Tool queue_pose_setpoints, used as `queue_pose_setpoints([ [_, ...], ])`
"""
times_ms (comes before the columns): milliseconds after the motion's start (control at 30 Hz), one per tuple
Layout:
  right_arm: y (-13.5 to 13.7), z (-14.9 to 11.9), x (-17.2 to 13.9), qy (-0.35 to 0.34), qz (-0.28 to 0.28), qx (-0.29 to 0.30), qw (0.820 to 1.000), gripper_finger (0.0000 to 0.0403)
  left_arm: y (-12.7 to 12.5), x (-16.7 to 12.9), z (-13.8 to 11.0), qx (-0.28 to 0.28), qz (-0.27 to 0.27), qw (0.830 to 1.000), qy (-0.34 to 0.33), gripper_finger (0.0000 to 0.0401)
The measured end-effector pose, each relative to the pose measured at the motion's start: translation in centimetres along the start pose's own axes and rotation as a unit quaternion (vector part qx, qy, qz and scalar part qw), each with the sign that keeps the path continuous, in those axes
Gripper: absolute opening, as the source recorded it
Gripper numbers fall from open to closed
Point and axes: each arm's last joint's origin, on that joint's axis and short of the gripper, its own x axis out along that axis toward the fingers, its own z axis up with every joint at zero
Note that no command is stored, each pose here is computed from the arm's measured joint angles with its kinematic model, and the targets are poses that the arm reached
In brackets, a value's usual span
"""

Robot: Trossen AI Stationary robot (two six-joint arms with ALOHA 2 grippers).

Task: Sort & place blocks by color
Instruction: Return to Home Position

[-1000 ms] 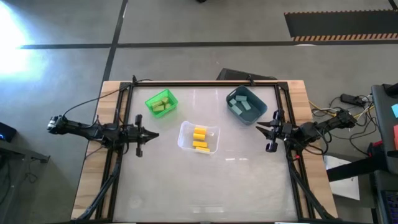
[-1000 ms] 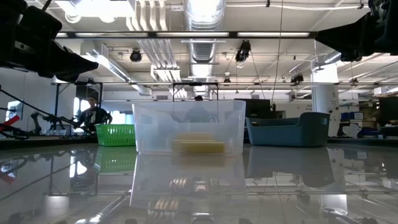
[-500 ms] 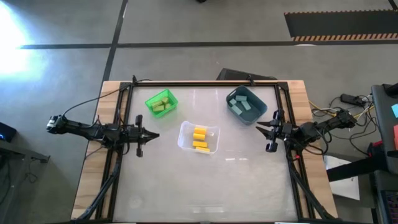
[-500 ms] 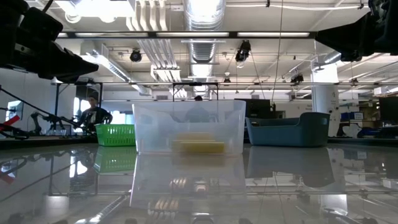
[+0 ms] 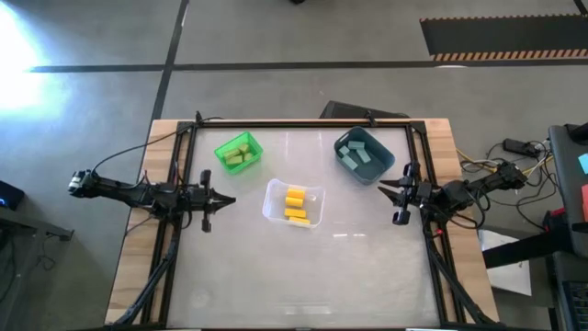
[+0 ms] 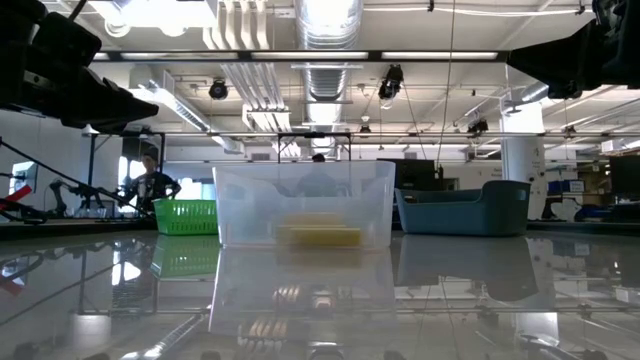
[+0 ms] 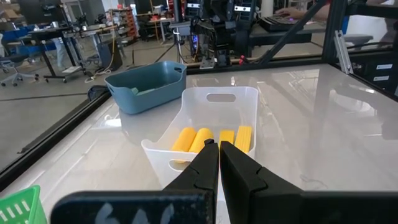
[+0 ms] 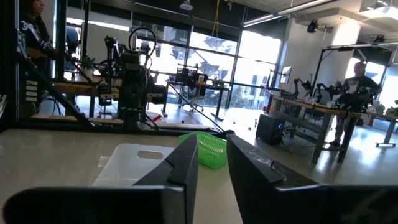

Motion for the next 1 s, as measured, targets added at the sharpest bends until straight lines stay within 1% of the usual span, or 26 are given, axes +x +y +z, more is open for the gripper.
queue_pose_setpoints([
  [300,0.00,0.00,0.00,0.000,0.000,0.000,1.000,0.0086,0.00,0.00,0.00,0.000,0.000,1.000,0.000,0.0000],
  [1000,0.00,0.00,0.00,0.000,0.000,0.000,1.000,0.0086,0.00,0.01,-0.02,0.000,0.000,1.000,0.001,0.0000],
])
